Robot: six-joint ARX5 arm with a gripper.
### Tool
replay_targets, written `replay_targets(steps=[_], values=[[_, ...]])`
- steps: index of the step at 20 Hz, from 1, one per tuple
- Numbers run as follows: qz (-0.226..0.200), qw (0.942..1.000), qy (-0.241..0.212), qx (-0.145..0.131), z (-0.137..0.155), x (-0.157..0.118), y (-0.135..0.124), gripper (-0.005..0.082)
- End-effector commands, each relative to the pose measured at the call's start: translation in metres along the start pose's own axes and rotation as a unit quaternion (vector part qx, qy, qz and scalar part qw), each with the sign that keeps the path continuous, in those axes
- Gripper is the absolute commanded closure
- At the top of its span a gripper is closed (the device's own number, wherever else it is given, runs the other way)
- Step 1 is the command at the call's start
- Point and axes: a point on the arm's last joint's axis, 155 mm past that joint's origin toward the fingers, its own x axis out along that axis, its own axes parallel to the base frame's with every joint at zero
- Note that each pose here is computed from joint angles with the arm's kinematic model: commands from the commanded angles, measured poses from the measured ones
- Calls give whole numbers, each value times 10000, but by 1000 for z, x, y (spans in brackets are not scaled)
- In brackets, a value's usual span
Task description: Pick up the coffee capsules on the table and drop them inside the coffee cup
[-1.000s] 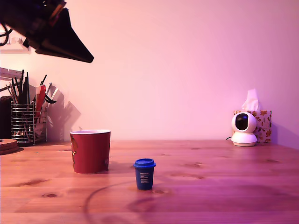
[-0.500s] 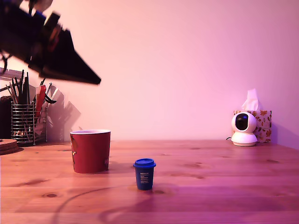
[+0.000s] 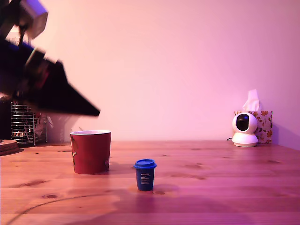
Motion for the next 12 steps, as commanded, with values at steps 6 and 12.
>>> replay_targets(steps=[6, 12], values=[[112, 9994, 299, -158, -32, -3, -2, 793], [56, 9976, 616, -321, -48, -5, -5, 793]])
